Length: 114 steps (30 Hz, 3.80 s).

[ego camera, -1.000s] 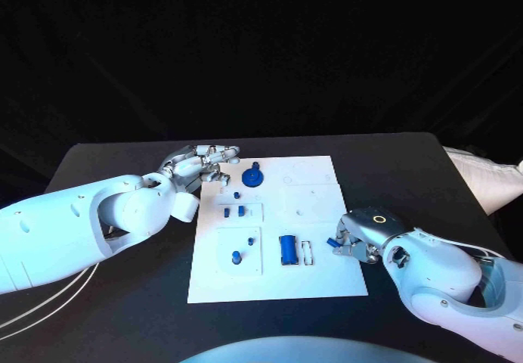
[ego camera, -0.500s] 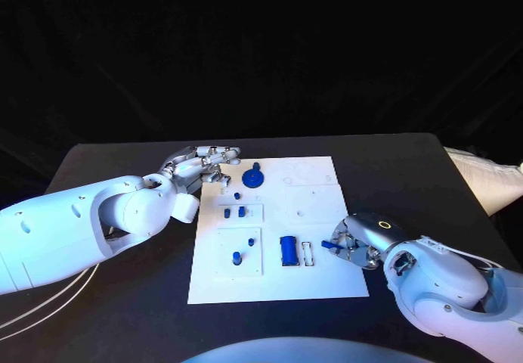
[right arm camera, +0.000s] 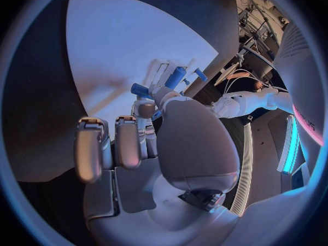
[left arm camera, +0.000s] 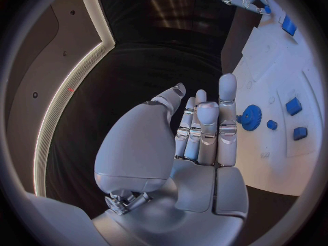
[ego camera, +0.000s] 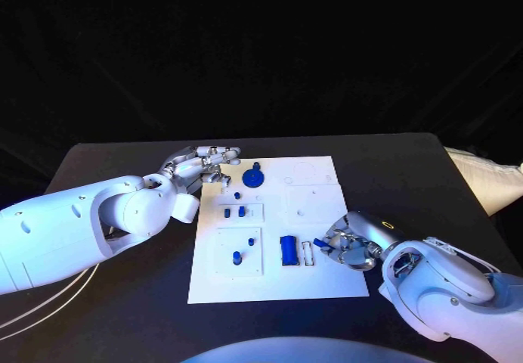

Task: Assemble the parts on the task board

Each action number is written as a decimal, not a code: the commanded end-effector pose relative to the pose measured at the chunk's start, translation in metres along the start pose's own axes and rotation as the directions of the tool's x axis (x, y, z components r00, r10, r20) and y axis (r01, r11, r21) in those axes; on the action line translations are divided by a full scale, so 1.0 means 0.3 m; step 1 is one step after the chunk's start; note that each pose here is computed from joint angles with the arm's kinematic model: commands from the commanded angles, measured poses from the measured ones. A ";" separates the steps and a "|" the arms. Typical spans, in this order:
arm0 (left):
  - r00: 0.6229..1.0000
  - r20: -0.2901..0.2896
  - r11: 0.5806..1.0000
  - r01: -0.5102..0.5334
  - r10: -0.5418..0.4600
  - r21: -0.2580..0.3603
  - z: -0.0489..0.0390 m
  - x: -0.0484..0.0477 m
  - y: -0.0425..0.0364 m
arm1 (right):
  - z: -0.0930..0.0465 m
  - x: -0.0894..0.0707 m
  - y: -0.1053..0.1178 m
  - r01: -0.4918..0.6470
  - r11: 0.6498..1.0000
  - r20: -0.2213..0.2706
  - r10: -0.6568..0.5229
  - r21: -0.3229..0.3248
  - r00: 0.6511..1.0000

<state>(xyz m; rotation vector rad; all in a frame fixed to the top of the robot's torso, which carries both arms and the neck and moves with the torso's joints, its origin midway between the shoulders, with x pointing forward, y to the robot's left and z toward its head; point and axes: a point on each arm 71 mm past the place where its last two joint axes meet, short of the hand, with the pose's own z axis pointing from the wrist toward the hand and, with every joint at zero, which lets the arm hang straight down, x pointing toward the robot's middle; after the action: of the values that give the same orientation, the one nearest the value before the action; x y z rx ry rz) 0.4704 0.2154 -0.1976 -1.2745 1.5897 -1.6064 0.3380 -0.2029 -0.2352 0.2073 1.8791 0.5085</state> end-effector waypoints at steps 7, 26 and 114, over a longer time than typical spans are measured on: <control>0.999 -0.037 1.000 -0.016 0.016 0.006 0.001 0.018 -0.001 | 0.017 0.030 -0.002 -0.067 0.997 -0.078 0.070 0.044 0.994; 0.999 -0.043 1.000 -0.023 0.024 0.007 -0.003 0.021 -0.002 | 0.042 0.058 0.013 -0.059 0.997 -0.120 0.064 0.043 0.991; 1.000 -0.007 1.000 -0.006 0.006 0.009 0.007 -0.016 0.003 | 0.113 -0.094 -0.025 -0.460 0.885 0.004 0.462 -0.069 0.887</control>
<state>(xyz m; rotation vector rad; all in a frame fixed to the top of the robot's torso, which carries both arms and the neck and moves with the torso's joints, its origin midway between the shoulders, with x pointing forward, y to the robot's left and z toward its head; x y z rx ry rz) 0.4734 0.2198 -0.2008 -1.2494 1.6045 -1.5848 0.3763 -0.2116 -0.2280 0.4507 1.8649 0.6771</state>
